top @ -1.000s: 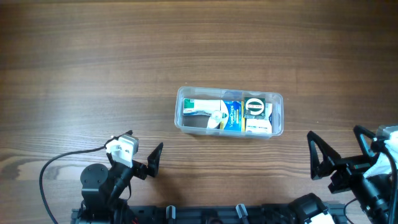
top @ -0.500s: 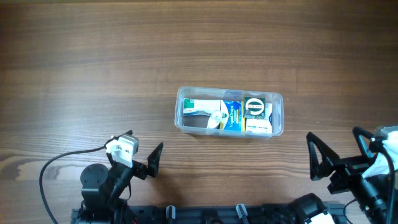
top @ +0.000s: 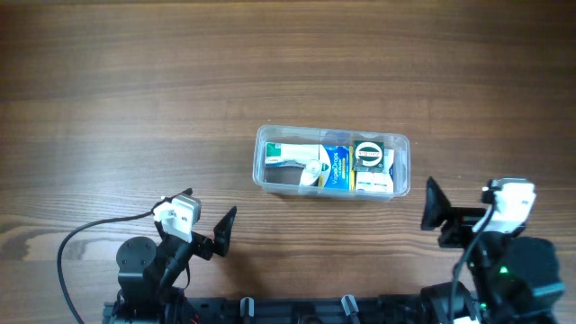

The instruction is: Pack container

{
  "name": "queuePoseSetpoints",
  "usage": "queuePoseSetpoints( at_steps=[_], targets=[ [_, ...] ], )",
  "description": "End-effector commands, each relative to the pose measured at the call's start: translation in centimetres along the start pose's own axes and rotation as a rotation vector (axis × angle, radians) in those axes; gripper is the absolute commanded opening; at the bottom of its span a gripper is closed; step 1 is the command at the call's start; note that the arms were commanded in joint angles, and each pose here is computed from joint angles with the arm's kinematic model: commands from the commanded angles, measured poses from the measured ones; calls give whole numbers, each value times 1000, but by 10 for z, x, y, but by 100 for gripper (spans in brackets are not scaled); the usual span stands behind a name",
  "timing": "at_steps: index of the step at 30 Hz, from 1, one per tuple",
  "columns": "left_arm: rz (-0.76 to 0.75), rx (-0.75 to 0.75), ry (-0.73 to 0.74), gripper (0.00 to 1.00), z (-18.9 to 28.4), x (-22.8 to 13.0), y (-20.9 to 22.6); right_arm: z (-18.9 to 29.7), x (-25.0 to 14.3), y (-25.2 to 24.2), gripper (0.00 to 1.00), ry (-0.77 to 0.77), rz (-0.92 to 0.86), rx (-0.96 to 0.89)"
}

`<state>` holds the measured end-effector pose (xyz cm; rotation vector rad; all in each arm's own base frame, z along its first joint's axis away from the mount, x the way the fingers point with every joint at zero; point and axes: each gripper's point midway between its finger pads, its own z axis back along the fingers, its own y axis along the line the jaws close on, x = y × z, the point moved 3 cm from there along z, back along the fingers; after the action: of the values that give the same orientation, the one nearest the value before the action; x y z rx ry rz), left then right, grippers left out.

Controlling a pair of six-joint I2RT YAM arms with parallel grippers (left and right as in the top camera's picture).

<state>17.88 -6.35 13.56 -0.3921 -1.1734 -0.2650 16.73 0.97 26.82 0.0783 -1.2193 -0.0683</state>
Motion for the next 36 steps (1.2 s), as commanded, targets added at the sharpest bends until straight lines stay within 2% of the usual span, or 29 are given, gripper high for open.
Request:
queuePoseSetpoints(
  at_steps=[1, 9, 21, 36],
  targets=[
    [-21, -17, -7, 100, 0, 0, -3, -15, -33, 6, 100, -3, 5, 64],
    [-21, -17, -7, 100, 0, 0, -3, -41, -78, 1, 100, -7, -9, 59],
    [-22, -17, -8, 100, 0, 0, -3, -67, -113, -2, 100, -6, -21, 55],
    [-21, -17, -7, 100, 0, 0, -3, -68, -113, -2, 100, -12, -22, 56]
  ],
)
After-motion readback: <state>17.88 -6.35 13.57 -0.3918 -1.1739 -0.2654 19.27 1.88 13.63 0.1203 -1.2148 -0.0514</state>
